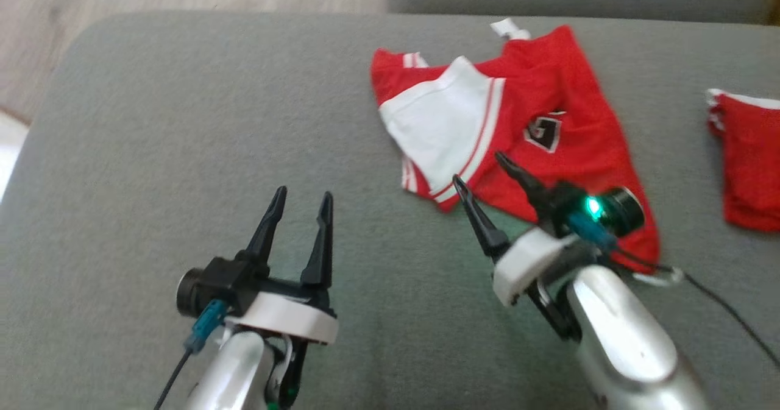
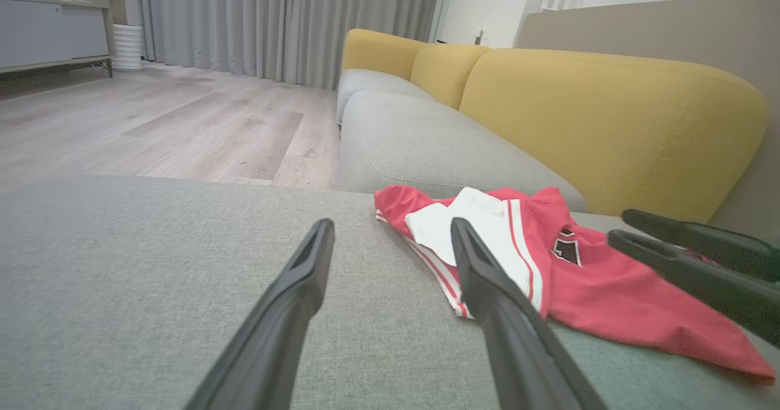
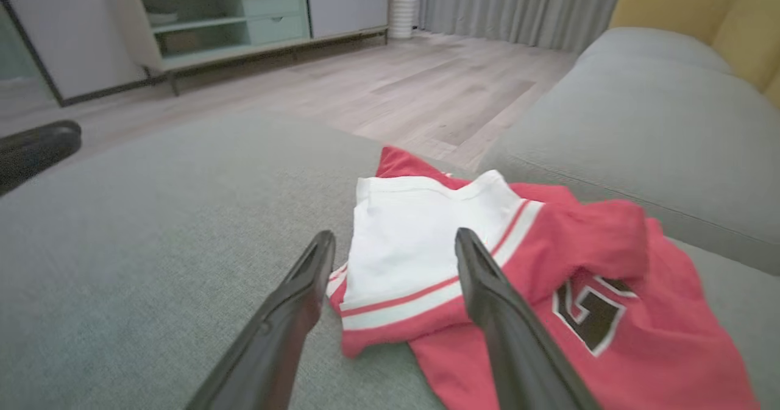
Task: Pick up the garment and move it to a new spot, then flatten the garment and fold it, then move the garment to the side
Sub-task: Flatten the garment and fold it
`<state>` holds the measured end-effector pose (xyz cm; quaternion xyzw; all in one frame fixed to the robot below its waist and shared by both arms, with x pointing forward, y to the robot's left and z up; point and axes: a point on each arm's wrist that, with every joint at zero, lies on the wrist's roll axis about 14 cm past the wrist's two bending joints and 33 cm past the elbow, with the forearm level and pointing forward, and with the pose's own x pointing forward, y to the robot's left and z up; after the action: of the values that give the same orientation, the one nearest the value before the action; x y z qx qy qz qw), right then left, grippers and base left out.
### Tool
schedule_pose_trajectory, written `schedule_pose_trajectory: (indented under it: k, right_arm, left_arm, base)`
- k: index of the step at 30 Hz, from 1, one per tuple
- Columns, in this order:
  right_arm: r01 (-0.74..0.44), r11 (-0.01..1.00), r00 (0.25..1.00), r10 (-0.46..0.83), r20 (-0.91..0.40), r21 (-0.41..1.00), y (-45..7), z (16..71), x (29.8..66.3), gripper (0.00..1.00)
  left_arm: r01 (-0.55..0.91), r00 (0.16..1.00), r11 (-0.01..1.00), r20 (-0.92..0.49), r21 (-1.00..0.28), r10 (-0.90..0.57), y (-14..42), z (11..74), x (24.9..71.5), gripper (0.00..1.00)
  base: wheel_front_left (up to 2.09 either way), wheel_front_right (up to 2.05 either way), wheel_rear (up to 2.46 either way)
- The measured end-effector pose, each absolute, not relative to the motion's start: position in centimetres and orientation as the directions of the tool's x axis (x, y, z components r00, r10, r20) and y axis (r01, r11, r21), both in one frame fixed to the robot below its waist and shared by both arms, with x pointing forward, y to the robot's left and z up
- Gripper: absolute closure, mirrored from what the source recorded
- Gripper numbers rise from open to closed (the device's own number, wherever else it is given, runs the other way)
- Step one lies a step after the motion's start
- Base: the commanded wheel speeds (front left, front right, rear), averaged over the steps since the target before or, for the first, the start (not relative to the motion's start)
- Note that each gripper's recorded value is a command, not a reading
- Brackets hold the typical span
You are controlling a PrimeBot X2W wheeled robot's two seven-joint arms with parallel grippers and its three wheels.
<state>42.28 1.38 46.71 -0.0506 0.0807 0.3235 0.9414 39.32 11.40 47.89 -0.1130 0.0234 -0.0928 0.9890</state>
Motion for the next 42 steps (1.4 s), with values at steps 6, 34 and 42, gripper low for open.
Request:
schedule_pose_trajectory:
  k: [6,34,42]
  right_arm:
    - [-0.693,0.708,0.706,0.629,-0.325,-0.133,4.1,43.4,45.0,0.00]
    - [-0.704,0.703,0.699,0.661,-0.273,-0.101,5.3,43.3,46.8,1.00]
    - [-0.643,0.761,0.765,0.636,-0.100,-0.084,3.8,49.6,46.2,1.00]
  left_arm:
    - [0.134,0.988,0.964,-0.043,-0.231,-0.147,12.8,47.5,39.6,0.00]
    - [0.080,0.994,0.967,-0.049,-0.243,-0.095,14.1,47.6,39.1,0.00]
    - [0.108,0.993,0.963,-0.027,-0.246,-0.119,13.1,48.3,38.3,0.00]
  base:
    - [0.00,0.00,0.00]
    - [0.00,0.00,0.00]
    - [0.00,0.00,0.00]
